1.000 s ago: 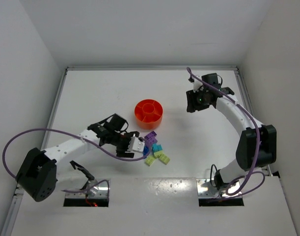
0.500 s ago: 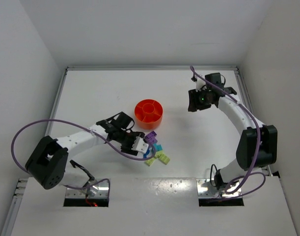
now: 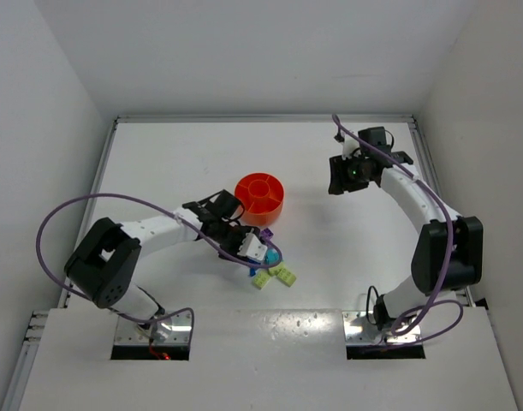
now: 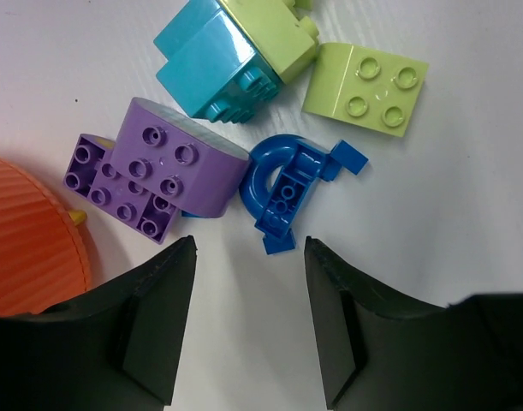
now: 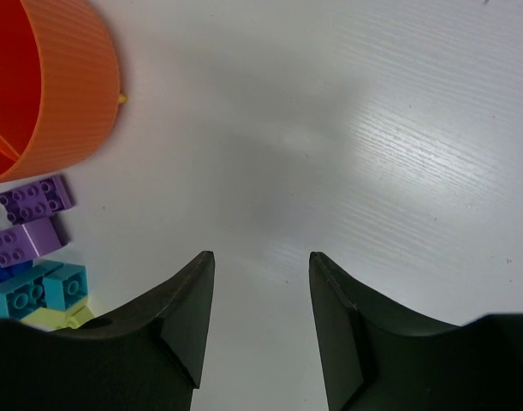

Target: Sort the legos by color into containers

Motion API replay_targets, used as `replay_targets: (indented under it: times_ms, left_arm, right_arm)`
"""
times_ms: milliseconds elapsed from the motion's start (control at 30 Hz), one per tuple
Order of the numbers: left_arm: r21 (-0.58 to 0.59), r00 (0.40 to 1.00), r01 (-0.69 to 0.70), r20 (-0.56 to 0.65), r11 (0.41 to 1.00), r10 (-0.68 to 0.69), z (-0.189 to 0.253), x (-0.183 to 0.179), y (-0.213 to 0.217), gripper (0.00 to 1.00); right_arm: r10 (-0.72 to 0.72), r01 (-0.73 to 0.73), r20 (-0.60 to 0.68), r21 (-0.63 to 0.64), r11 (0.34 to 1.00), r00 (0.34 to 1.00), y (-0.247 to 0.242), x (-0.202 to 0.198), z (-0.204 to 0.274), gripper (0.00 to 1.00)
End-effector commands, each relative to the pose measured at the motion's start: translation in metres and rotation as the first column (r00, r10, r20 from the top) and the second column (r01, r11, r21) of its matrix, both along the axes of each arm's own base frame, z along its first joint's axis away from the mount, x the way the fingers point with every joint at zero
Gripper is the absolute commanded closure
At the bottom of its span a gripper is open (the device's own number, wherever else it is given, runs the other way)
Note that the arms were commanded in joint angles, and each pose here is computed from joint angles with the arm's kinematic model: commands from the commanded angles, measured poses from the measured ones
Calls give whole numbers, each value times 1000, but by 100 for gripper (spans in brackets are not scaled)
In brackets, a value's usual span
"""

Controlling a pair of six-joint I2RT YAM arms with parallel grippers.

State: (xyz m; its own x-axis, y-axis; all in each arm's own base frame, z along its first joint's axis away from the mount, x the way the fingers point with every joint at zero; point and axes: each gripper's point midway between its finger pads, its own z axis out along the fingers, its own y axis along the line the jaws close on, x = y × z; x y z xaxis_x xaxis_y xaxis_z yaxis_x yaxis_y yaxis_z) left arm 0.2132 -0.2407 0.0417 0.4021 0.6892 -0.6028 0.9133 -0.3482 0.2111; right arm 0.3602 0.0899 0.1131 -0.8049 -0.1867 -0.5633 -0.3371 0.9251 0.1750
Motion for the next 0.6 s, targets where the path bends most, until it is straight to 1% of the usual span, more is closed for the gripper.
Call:
replay_targets:
  times_ms: [0,267,300,467,567]
  left_arm:
    - [-45,998,51,30,998,-50,11,5,-18,41]
    - [-5,997,74,-10,997,-75,-2,-3,-11,47]
    - [6,997,74,-25,997,-74,-6,-5,-9,47]
    - [6,996,85,-25,996,-85,-6,-8,-12,49]
    - [25,995,92,-36,995,-91,-12,-10,-12,50]
  right_arm:
    - [-5,5,9,22,1000,1000,3,6,0,51]
    - [-10,10,-8,12,1000,1000,1,6,-7,51]
    - [-10,10,-8,12,1000,1000,1,6,-7,51]
    - [-10,10,-8,12,1000,1000,2,9,-7,51]
    - [-10,10,-8,12,1000,1000,2,9,-7,51]
